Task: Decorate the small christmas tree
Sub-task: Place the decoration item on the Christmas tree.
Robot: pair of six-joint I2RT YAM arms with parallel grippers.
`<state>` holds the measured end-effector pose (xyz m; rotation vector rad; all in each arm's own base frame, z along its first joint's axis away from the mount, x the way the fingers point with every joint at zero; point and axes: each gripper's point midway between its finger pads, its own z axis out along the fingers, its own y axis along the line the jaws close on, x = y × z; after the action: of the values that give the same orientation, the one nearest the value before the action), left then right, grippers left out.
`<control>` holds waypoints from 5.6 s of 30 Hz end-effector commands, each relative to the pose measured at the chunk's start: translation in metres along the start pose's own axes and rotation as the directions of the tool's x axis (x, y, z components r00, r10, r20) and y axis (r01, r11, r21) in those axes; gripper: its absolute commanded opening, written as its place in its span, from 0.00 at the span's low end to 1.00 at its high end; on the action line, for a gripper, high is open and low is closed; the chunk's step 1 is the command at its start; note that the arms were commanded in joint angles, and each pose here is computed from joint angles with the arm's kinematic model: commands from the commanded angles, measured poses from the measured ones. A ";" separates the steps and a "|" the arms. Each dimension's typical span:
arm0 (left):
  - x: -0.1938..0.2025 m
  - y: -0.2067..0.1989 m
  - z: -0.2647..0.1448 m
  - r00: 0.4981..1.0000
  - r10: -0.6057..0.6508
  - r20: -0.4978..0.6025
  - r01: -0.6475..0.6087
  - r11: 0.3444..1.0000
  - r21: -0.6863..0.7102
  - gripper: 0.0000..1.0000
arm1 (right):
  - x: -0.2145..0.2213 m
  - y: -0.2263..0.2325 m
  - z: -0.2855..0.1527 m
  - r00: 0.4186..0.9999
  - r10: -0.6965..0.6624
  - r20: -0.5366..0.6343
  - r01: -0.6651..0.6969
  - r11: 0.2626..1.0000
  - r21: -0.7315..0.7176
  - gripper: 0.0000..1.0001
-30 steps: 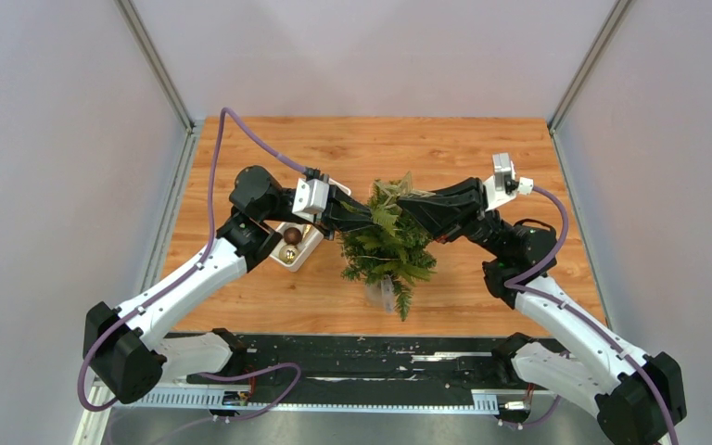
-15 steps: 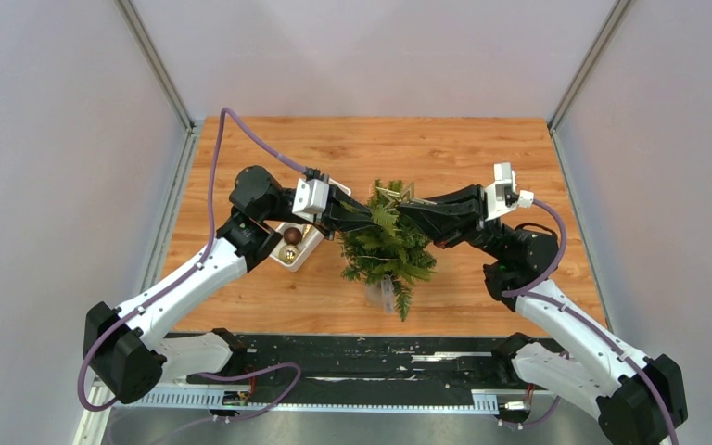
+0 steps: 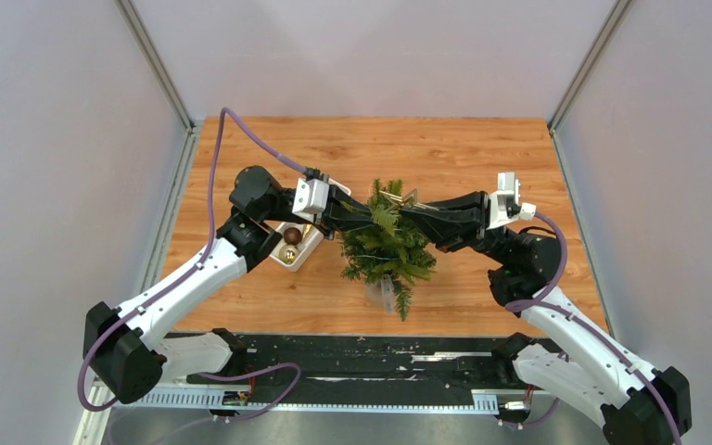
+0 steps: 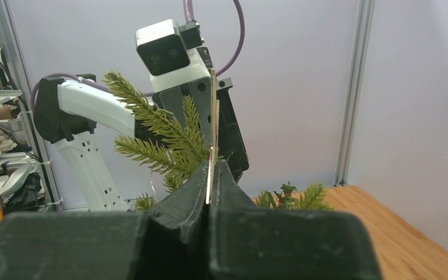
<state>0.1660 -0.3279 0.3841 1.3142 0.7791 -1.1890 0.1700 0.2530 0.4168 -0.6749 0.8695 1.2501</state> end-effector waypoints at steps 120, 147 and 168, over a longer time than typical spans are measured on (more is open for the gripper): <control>-0.048 0.018 -0.027 0.958 0.275 -0.084 -0.286 0.941 -0.180 1.00 | 0.036 -0.002 0.016 0.958 0.080 -0.276 -0.085 0.996 -0.009 0.67; -0.046 0.020 -0.027 0.955 0.280 -0.092 -0.293 0.939 -0.179 0.99 | 0.022 -0.001 0.012 0.955 0.015 -0.297 -0.014 1.000 0.007 0.79; -0.045 0.022 -0.026 0.955 0.277 -0.103 -0.292 0.941 -0.174 0.98 | 0.009 -0.003 0.014 0.959 -0.029 -0.282 0.037 0.999 0.022 0.81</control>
<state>0.1788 -0.2987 0.4128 1.2834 0.7531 -0.8558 0.1832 0.2728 0.3951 -0.8502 1.1625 1.1445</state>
